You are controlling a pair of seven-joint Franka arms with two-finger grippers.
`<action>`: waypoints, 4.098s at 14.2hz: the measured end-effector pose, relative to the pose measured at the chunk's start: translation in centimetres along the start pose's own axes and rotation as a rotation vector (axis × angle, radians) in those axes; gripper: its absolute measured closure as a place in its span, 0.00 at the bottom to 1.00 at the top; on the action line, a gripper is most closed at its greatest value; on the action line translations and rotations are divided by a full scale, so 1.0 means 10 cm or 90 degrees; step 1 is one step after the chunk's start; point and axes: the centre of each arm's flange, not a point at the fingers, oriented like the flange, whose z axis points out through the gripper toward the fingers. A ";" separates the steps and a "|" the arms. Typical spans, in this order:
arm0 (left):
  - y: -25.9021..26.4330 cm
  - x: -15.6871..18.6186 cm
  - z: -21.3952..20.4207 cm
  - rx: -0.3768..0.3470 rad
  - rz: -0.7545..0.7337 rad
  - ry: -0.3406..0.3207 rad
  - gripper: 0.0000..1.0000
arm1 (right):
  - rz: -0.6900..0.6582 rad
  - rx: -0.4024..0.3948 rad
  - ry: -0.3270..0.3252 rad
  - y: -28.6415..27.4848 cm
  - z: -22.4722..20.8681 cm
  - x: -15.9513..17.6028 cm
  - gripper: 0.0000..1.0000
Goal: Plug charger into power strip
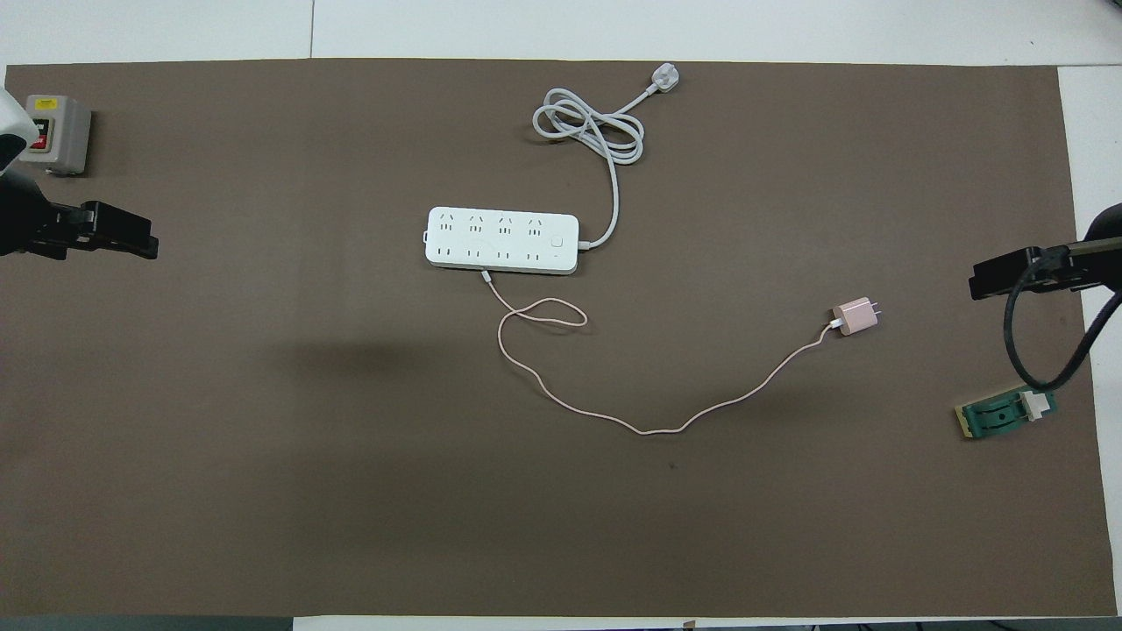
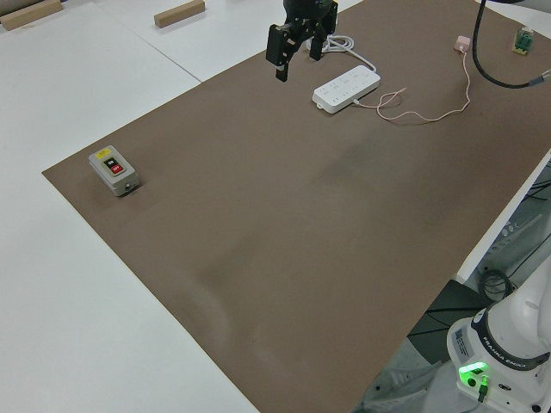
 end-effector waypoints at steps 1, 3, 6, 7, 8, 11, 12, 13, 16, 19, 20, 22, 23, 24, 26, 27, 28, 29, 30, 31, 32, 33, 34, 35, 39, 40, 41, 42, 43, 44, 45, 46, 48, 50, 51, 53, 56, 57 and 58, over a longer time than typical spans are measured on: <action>0.00 0.00 0.00 -0.006 -0.002 0.000 0.00 | -0.003 0.001 -0.007 -0.02 0.05 -0.02 0.00; 0.01 0.00 0.00 -0.022 -0.005 0.001 0.00 | -0.003 0.003 -0.026 -0.02 0.19 -0.06 0.00; 0.03 0.00 0.00 -0.034 -0.007 0.002 0.00 | 0.025 0.006 -0.056 0.06 0.43 -0.12 0.00; 0.03 0.00 0.00 -0.035 -0.008 0.002 0.00 | 0.059 0.004 -0.057 0.09 0.45 -0.13 0.00; 0.04 0.00 0.00 -0.041 -0.011 0.002 0.00 | 0.090 0.002 -0.058 0.12 0.46 -0.14 0.00; 0.09 0.00 0.00 -0.090 -0.031 -0.002 0.00 | 0.149 -0.001 -0.057 0.15 0.45 -0.17 0.00; 0.09 -0.01 0.00 -0.116 -0.039 -0.006 0.00 | 0.173 0.001 -0.058 0.17 0.47 -0.19 0.00; 0.06 -0.02 0.00 -0.146 -0.050 -0.010 0.00 | 0.199 0.008 -0.049 0.18 0.51 -0.19 0.00; 0.06 0.04 0.15 -0.222 -0.070 -0.029 0.00 | 0.334 0.018 -0.027 0.16 0.64 -0.17 0.00; 0.18 0.14 0.31 -0.304 -0.082 -0.045 0.00 | 0.398 0.019 -0.032 0.11 0.71 -0.17 0.00; 0.23 0.16 0.36 -0.321 -0.082 -0.052 0.00 | 0.419 0.019 -0.036 0.10 0.74 -0.17 0.00; 0.37 0.21 0.49 -0.343 -0.073 -0.075 0.00 | 0.478 0.019 -0.051 0.08 0.85 -0.14 0.00; 0.43 0.22 0.52 -0.352 -0.069 -0.080 0.00 | 0.514 0.030 -0.058 0.06 0.92 -0.11 0.00; 0.46 0.22 0.52 -0.369 -0.059 -0.083 0.00 | 0.550 0.045 -0.062 0.04 0.99 -0.06 0.00; 0.51 0.20 0.46 -0.430 -0.015 -0.079 0.00 | 0.621 0.060 -0.050 0.04 1.12 0.05 0.00; 0.53 0.20 0.44 -0.453 0.005 -0.075 0.00 | 0.655 0.061 -0.050 0.04 1.19 0.09 0.00; 0.54 0.20 0.44 -0.471 0.016 -0.072 0.00 | 0.700 0.062 -0.046 0.05 1.27 0.14 0.00; 0.55 0.21 0.45 -0.485 0.023 -0.070 0.00 | 0.766 0.064 -0.038 0.07 1.35 0.20 0.00; 0.55 0.22 0.46 -0.496 0.027 -0.068 0.00 | 0.829 0.065 -0.033 0.10 1.44 0.25 0.00; 0.55 0.23 0.49 -0.509 0.027 -0.068 0.00 | 0.863 0.065 -0.033 0.15 1.52 0.28 0.00; 0.55 0.26 0.52 -0.532 0.023 -0.070 0.00 | 0.879 0.063 -0.034 0.22 1.58 0.29 0.00; 0.56 0.28 0.57 -0.558 0.020 -0.074 0.00 | 0.885 0.062 -0.035 0.28 1.60 0.28 0.00; 0.57 0.31 0.61 -0.583 0.016 -0.077 0.00 | 0.889 0.062 -0.036 0.30 1.61 0.28 0.00; 0.57 0.34 0.64 -0.610 0.010 -0.078 0.00 | 0.889 0.061 -0.037 0.30 1.63 0.28 0.00; 0.66 0.43 0.74 -0.691 0.000 -0.078 0.00 | 0.828 0.047 -0.063 0.16 1.82 0.30 0.00; 0.68 0.45 0.76 -0.704 -0.001 -0.077 0.00 | 0.805 0.039 -0.078 0.11 1.90 0.29 0.00; 0.69 0.47 0.79 -0.720 -0.004 -0.076 0.00 | 0.794 0.033 -0.089 0.07 1.99 0.29 0.00; 0.70 0.49 0.82 -0.736 -0.004 -0.075 0.00 | 0.784 0.027 -0.100 0.06 2.09 0.29 0.00; 0.71 0.50 0.86 -0.750 -0.003 -0.073 0.00 | 0.769 0.021 -0.111 0.06 2.21 0.30 0.00; 0.73 0.51 0.89 -0.762 0.001 -0.069 0.00 | 0.754 0.016 -0.121 0.06 2.33 0.30 0.00; 0.75 0.52 0.93 -0.775 0.004 -0.065 0.00 | 0.747 0.014 -0.125 0.07 2.42 0.31 0.00; 0.79 0.52 0.99 -0.792 0.007 -0.060 0.00 | 0.746 0.014 -0.123 0.10 2.48 0.33 0.00; 0.88 0.51 1.10 -0.822 0.007 -0.059 0.00 | 0.752 0.043 -0.132 0.20 2.54 0.33 0.00; 0.95 0.50 1.16 -0.832 0.003 -0.055 0.00 | 0.769 0.114 -0.154 0.28 2.53 0.33 0.00; 0.97 0.51 1.15 -0.843 -0.001 -0.050 0.00 | 0.778 0.138 -0.160 0.31 2.52 0.34 0.00; 0.99 0.53 1.13 -0.861 -0.003 -0.040 0.00 | 0.797 0.169 -0.172 0.37 2.55 0.33 0.00; 1.09 0.52 1.17 -0.897 -0.002 -0.031 0.00 | 0.810 0.228 -0.214 0.47 2.73 0.30 0.00; 1.11 0.51 1.22 -0.910 0.001 -0.021 0.00 | 0.812 0.245 -0.236 0.53 2.76 0.27 0.00; 1.11 0.50 1.28 -0.917 0.003 -0.017 0.00 | 0.810 0.259 -0.253 0.60 2.77 0.23 0.00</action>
